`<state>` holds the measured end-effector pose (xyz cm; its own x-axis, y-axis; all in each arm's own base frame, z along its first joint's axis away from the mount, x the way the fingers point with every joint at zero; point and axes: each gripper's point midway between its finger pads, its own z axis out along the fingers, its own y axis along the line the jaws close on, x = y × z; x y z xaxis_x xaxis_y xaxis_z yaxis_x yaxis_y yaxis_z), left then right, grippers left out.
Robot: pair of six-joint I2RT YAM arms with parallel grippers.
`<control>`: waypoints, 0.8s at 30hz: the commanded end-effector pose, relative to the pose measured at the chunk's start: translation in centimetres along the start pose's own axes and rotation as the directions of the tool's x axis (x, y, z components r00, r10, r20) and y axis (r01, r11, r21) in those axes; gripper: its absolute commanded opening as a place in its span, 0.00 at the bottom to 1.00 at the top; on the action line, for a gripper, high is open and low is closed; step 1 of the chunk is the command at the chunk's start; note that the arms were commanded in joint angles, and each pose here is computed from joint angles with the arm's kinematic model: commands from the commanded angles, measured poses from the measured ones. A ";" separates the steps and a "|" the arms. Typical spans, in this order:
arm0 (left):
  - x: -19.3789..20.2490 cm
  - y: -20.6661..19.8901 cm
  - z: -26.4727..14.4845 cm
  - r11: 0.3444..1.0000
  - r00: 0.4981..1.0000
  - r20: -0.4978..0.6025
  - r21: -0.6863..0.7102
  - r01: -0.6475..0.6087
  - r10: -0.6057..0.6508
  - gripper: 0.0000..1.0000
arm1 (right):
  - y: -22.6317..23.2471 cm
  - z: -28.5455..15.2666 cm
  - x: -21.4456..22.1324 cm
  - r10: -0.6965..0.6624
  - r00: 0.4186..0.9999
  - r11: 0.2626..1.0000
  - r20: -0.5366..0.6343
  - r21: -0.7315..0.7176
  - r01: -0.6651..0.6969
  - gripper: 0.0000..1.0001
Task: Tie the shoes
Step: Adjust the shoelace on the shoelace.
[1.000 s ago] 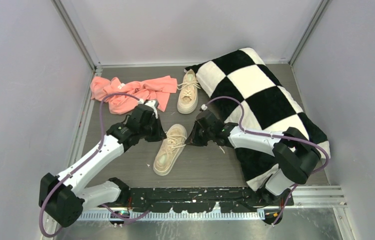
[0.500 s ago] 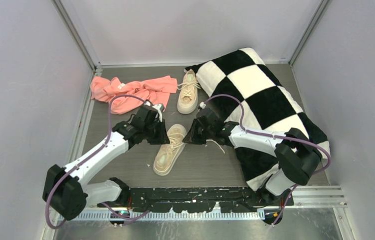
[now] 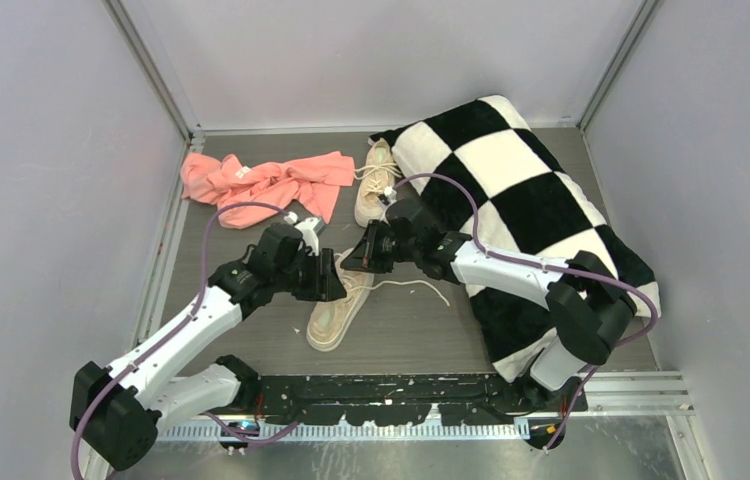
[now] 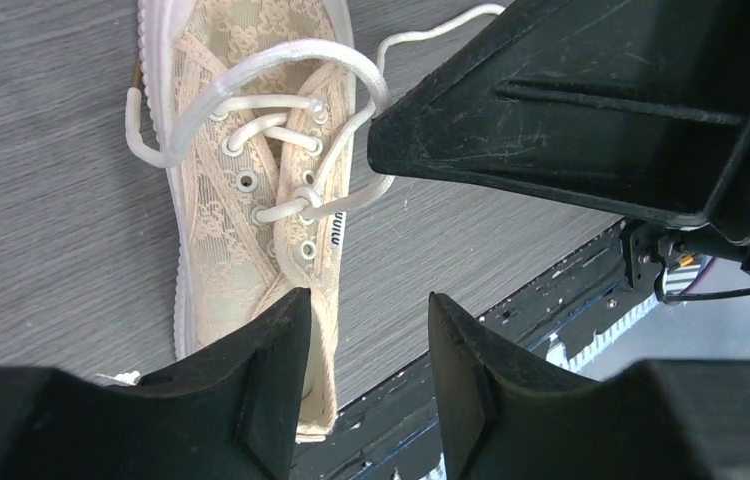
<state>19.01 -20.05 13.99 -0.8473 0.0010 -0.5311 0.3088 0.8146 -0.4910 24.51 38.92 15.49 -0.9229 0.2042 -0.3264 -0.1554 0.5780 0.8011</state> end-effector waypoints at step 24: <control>-3.4 1.3 4.2 0.999 0.980 0.197 -0.036 0.025 -0.018 0.15 | 2.3 -0.9 -0.5 0.034 0.999 0.996 0.015 -0.081 -0.033 0.01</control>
<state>22.65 -21.38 11.44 -0.7987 -0.1043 -0.5927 0.2596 0.8288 -0.4956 24.38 39.53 14.88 -0.9375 0.2091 -0.2783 -0.1183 0.5605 0.8197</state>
